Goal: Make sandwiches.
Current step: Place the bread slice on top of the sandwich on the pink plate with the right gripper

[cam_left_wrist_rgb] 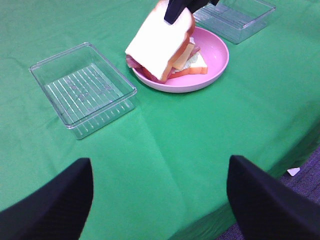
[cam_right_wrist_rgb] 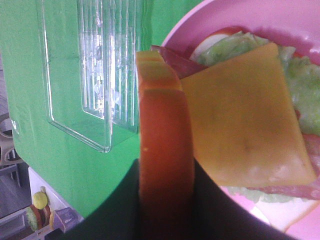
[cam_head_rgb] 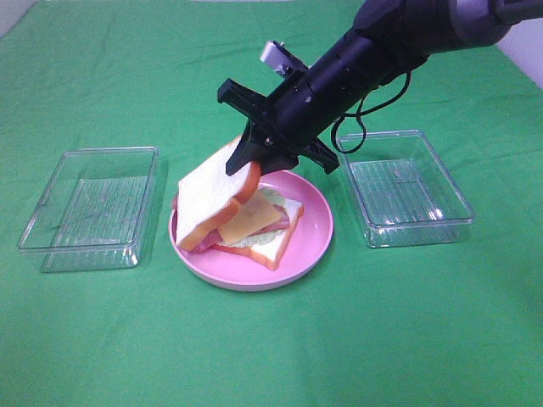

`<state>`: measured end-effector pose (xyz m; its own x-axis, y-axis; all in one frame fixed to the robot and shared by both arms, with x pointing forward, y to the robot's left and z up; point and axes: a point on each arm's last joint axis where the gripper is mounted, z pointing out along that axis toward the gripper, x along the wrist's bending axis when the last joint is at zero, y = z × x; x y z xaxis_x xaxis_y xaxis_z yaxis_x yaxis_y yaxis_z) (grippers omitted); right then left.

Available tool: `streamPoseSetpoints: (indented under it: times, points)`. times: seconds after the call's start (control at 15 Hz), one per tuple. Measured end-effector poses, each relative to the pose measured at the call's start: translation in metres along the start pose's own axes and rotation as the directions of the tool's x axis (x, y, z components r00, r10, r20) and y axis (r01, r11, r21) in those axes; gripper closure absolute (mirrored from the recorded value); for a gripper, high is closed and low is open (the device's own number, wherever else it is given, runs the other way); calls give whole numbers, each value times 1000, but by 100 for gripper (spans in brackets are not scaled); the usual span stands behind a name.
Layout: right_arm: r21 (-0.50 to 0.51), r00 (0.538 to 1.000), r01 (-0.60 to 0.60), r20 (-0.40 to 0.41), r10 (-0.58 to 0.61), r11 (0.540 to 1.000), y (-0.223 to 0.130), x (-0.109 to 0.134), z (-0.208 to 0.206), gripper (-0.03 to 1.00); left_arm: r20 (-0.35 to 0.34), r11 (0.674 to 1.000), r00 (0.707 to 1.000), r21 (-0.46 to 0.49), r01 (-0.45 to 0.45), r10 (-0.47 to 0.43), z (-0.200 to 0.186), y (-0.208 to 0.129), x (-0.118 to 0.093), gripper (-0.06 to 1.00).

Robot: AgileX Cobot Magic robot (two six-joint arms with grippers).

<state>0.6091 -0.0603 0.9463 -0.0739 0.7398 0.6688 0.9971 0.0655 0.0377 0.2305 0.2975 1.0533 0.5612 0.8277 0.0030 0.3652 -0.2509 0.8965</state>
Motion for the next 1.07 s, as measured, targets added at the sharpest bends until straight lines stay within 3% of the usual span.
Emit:
streamPoseSetpoints:
  times: [0.2, 0.27, 0.4, 0.6, 1.07]
  points:
    - [-7, 999, 21, 31, -20, 1000, 1, -3, 0, 76, 0, 1000, 1000, 0, 0, 0, 0, 0, 0, 24]
    - [-5, 999, 27, 45, -26, 1000, 0, -4, 0, 71, 0, 1000, 1000, 0, 0, 0, 0, 0, 0, 24]
    - [0, 996, 33, 78, -33, 999, 0, -7, 0, 49, 0, 1000, 1000, 0, 0, 0, 0, 0, 0, 24]
    - [9, 988, 72, 134, -73, 997, 0, -12, -1, 30, 0, 1000, 1000, 0, 0, 0, 0, 0, 0, 24]
    - [115, 922, 74, 370, -112, 991, -9, -31, -11, 26, 0, 1000, 1000, 0, 0, 0, 0, 0, 0, 24]
